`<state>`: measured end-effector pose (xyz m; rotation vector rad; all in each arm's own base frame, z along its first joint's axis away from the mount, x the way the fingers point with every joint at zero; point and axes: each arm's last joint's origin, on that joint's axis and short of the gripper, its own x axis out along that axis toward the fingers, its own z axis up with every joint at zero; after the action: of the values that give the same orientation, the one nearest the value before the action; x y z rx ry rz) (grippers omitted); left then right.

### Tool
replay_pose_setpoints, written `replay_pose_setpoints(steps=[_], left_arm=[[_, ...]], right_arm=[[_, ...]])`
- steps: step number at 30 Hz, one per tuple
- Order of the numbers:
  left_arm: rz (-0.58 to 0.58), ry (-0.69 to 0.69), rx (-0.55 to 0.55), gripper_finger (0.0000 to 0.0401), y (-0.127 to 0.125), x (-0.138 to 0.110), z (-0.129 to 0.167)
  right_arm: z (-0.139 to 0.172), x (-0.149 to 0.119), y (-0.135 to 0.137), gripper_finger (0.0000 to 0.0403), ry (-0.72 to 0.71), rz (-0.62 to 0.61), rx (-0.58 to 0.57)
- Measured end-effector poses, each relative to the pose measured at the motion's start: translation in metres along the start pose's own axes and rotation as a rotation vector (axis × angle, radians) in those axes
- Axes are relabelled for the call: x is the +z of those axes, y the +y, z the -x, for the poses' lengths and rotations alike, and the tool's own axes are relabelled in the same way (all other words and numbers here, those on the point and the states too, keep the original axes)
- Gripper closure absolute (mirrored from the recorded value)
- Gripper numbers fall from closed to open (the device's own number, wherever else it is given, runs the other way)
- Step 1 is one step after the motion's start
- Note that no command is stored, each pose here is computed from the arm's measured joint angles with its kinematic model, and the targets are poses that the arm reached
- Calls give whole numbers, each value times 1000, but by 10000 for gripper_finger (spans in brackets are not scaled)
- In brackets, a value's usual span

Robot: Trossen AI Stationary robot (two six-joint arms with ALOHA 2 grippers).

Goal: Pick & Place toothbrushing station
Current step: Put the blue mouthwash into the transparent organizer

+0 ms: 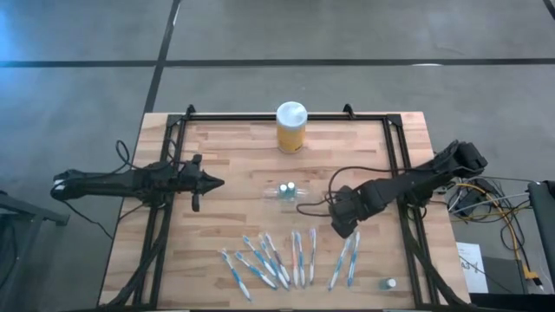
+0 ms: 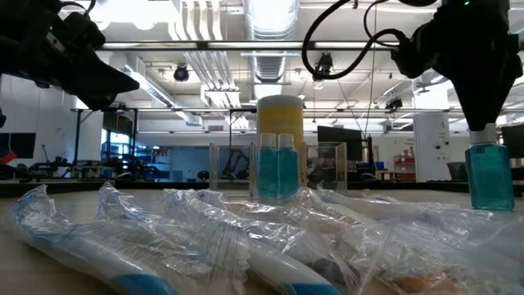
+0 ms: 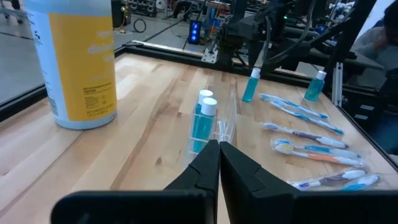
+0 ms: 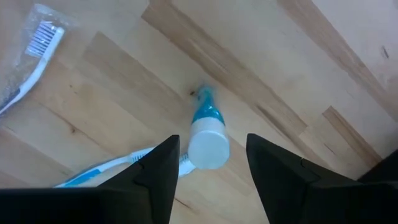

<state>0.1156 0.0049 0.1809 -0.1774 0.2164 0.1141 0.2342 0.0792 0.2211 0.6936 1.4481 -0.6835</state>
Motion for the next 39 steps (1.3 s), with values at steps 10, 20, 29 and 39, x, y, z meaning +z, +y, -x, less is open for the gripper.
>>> replay_pose_setpoints(steps=[10,20,29,39], left_arm=[[3,0,-2,387,0,0,0],[5,6,-33,387,-1,0,0],[5,6,-34,389,-1,0,0],[3,7,-35,387,-1,0,0]], right_arm=[[-2,1,0,263,23,10,14],[-3,1,0,294,26,25,16],[-4,6,-2,316,25,113,25],[39,16,4,321,-74,300,69]])
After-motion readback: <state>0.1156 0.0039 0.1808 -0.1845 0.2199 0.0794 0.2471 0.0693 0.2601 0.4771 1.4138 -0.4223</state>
